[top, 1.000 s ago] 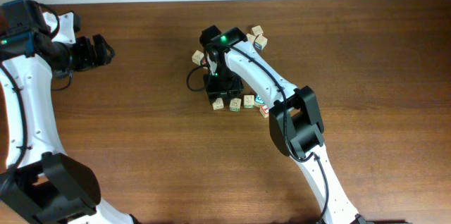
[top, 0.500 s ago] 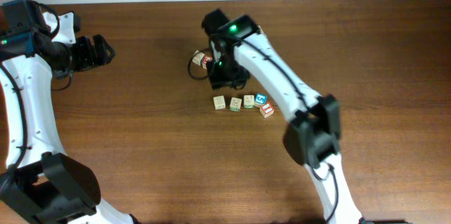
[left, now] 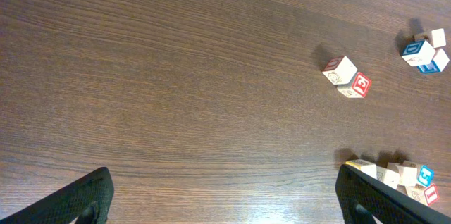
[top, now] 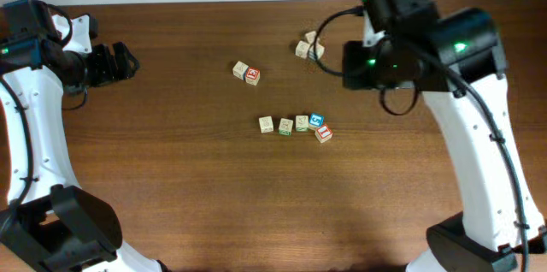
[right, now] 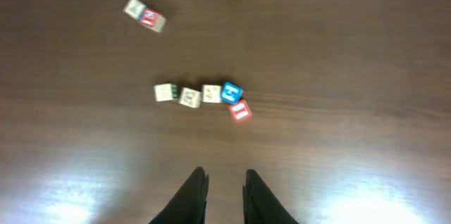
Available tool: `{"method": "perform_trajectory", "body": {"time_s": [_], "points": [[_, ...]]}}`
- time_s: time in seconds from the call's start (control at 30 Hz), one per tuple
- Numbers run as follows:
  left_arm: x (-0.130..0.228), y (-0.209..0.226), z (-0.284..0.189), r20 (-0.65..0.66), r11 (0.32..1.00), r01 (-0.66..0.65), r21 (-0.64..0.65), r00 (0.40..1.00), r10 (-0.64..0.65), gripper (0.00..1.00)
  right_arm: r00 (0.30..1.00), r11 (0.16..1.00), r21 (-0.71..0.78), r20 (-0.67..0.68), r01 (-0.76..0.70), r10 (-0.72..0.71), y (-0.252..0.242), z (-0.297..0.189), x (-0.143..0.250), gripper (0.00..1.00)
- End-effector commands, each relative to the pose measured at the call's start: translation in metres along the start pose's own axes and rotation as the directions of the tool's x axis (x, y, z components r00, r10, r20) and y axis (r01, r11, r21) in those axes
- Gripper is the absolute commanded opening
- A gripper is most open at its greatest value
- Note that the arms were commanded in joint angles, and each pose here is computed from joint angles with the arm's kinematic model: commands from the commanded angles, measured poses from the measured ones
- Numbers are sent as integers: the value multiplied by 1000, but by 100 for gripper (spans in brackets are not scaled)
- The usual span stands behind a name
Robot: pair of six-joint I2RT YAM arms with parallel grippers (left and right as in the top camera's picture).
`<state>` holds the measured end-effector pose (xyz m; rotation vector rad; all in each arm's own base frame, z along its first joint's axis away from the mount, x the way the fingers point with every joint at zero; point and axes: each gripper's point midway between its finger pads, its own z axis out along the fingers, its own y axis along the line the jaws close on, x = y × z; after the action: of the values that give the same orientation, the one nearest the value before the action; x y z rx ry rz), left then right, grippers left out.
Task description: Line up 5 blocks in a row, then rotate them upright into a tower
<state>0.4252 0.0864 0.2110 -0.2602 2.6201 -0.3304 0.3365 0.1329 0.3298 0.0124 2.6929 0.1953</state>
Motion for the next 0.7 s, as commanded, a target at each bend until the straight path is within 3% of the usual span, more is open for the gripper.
{"method": "perform_trajectory", "body": {"time_s": [0.0, 0.3, 0.5, 0.67], "points": [[-6, -4, -4, 18, 1000, -3, 11, 1000, 3, 99, 996, 999, 45, -88, -24, 28, -13, 35, 9, 15], [-6, -4, -4, 18, 1000, -3, 11, 1000, 3, 99, 974, 981, -149, -208, -123, 91, -31, 149, 24, 14], [-6, -4, -4, 18, 1000, -3, 11, 1000, 3, 99, 964, 966, -163, -210, -201, 165, -52, 216, 44, 18], [-6, -4, -4, 18, 1000, -3, 11, 1000, 3, 99, 942, 965, -143, -286, -222, 174, -56, 255, 63, 18]]}}
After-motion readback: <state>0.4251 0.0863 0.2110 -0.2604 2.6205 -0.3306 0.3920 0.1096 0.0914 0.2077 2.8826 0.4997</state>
